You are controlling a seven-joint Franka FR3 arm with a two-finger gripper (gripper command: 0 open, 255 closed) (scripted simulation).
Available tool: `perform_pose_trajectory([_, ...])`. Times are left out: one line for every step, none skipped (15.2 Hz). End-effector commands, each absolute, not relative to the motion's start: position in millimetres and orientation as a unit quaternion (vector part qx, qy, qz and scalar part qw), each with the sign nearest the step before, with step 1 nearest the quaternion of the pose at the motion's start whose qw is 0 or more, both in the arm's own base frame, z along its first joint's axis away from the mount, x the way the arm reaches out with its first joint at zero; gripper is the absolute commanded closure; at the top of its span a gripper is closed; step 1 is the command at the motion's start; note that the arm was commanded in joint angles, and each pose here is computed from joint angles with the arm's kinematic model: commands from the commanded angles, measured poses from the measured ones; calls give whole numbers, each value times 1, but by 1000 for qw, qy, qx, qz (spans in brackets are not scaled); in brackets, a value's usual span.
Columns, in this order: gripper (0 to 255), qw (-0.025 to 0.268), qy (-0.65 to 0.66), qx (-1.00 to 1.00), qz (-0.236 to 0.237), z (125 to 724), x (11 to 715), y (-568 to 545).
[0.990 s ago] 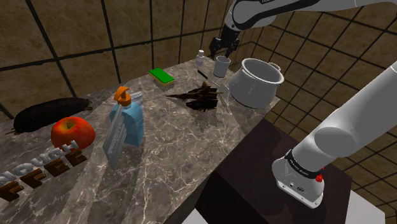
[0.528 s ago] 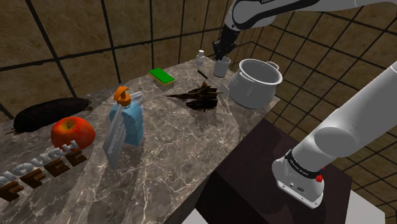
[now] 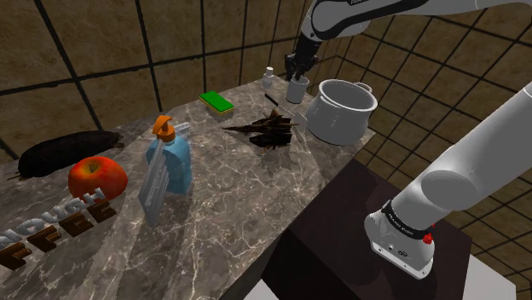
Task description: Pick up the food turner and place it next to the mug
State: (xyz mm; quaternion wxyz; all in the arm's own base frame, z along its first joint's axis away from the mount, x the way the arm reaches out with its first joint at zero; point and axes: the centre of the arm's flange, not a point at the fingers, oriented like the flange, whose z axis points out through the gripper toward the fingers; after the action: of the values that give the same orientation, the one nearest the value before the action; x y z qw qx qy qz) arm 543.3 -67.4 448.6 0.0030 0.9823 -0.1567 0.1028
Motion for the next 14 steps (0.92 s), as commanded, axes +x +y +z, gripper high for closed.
perform_pose_trajectory([0,-5,-148,984,96,436,543,-69])
perform_pose_trajectory([0,-14,-139,986,88,424,543,-70])
perform_pose_trajectory([0,-22,-130,988,81,411,543,-71])
perform_pose_trajectory([0,-30,-121,989,74,398,542,-72])
perform_pose_trajectory([0,-39,-112,991,67,386,541,-73])
perform_pose_trajectory([0,-47,-104,992,59,373,541,-73])
perform_pose_trajectory([0,-55,-95,993,52,361,540,-73])
perform_pose_trajectory([0,-56,-94,993,51,360,540,-74])
perform_pose_trajectory([0,-56,-94,993,51,354,540,-73])
perform_pose_trajectory([0,-56,-94,993,51,349,541,-72])
perform_pose_trajectory([0,-56,-94,993,51,344,541,-72])
perform_pose_trajectory([0,-56,-94,993,51,339,542,-71])
perform_pose_trajectory([0,-56,-94,993,51,334,543,-71])
perform_pose_trajectory([0,-56,-94,993,51,328,543,-70])
